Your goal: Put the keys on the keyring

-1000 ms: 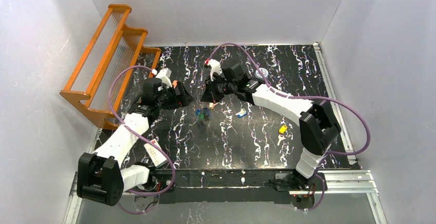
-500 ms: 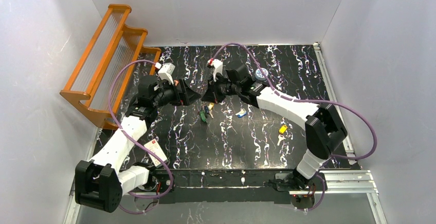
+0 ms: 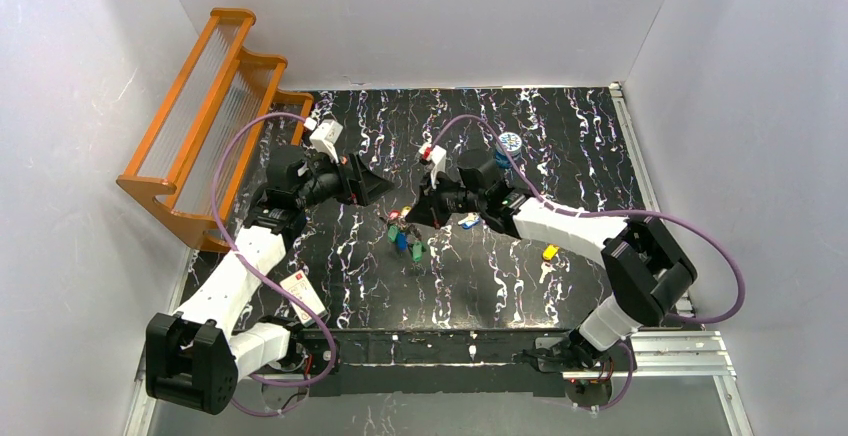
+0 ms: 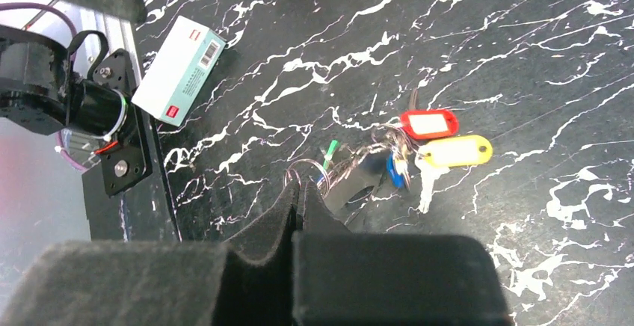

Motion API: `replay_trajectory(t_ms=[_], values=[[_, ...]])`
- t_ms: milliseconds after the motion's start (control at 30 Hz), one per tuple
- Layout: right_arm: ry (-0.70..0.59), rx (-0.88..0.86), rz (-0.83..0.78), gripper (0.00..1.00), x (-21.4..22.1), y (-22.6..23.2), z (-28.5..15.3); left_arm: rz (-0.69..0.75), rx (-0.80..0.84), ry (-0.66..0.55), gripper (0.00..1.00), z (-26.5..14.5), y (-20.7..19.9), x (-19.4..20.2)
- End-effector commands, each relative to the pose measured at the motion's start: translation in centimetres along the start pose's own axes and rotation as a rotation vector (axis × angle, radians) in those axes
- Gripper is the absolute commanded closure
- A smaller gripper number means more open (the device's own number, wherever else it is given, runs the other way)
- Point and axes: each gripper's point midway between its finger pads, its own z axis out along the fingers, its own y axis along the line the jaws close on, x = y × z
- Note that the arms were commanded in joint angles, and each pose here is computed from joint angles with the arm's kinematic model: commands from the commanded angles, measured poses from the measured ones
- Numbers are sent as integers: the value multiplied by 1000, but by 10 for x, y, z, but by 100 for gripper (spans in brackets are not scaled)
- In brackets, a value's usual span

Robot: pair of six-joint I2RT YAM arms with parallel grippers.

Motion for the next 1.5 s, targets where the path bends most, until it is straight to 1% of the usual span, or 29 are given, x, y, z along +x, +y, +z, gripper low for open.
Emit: replay_trajectory(t_ms=[0, 233, 433, 533, 667, 733, 900, 1000, 1133, 1300, 1467], values=[[-68, -22, -57, 99, -7, 7, -7, 32, 75, -12, 21, -4, -13, 0], [-156, -38, -197, 99, -10, 13, -20, 26, 97, 31, 21, -1, -12, 14], [-155, -135, -253, 99, -4, 27, -22, 24, 92, 56, 22, 6, -18, 27], [-199, -149, -291, 99, -8, 32, -27, 36, 95, 71, 23, 9, -25, 33], [-290, -120, -375, 99, -12, 33, -38, 41, 96, 95, 24, 11, -31, 43], [-315, -107, -404, 99, -10, 33, -44, 25, 83, 114, 26, 11, -30, 50], [-295, -138, -491, 99, 9, 36, -48, -95, 42, 161, 30, 15, -22, 71], [-272, -179, -514, 99, 21, 41, -47, -174, 61, 203, 35, 21, -25, 87], [-249, -221, -545, 99, 33, 43, -46, -264, 93, 237, 37, 26, -32, 104], [-250, -218, -560, 99, 34, 42, -46, -384, 56, 302, 40, 28, -26, 127], [-247, -224, -574, 99, 34, 42, -45, -516, 86, 336, 45, 26, -33, 142]])
